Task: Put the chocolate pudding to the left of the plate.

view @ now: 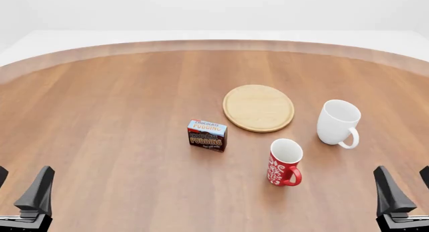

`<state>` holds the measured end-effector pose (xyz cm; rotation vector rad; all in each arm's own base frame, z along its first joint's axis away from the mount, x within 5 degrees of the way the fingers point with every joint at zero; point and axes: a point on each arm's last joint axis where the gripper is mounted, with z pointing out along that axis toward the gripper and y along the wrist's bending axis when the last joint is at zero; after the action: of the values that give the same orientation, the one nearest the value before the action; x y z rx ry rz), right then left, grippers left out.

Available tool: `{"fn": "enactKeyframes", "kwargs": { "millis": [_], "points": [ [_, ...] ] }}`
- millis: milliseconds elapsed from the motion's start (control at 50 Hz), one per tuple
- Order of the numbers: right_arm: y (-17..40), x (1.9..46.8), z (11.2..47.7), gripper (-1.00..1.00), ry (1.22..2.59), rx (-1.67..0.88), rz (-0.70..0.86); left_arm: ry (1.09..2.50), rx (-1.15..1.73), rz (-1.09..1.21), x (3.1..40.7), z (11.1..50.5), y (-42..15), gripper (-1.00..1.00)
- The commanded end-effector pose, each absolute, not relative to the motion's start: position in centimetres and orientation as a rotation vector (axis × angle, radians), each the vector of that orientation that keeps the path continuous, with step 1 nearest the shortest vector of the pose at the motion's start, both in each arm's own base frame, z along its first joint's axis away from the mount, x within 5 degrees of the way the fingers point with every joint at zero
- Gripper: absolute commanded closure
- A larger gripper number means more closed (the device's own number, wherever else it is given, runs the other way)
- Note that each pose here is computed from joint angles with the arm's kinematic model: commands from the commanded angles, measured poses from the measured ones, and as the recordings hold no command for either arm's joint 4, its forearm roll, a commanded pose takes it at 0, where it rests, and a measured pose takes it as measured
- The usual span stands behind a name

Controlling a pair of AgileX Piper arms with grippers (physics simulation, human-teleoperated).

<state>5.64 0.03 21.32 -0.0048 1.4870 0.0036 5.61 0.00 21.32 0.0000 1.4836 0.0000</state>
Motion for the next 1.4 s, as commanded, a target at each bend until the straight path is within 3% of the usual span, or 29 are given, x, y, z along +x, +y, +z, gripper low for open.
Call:
{"fn": "enactKeyframes", "kwargs": {
  "millis": [20,220,420,600,920,1000,1400],
  "points": [
    [0.1,5.7,21.3,-1.00,1.501,-0.023,0.015,1.484,0.000,0.000,5.6,21.3,0.0,-1.00],
    [0.3,5.7,21.6,-1.00,1.510,-0.033,0.036,1.484,0.000,0.000,5.6,21.3,0.0,-1.00],
    [0.3,4.2,28.1,-1.00,1.404,-0.084,0.017,1.484,0.000,0.000,5.6,21.3,0.0,-1.00],
    [1.2,8.7,32.9,-1.00,1.401,-0.212,-0.020,1.484,0.000,0.000,5.6,21.3,0.0,-1.00],
    [5.0,15.7,38.0,-1.00,1.433,-0.507,-0.054,1.484,0.000,0.000,5.6,21.3,0.0,-1.00],
    [7.0,18.4,38.4,-1.00,1.486,-0.560,0.004,1.484,0.000,0.000,5.6,21.3,0.0,-1.00],
    [12.8,25.8,37.2,-1.00,1.615,-0.872,-0.049,1.484,0.000,0.000,5.6,21.3,0.0,-1.00]
  ]
}}
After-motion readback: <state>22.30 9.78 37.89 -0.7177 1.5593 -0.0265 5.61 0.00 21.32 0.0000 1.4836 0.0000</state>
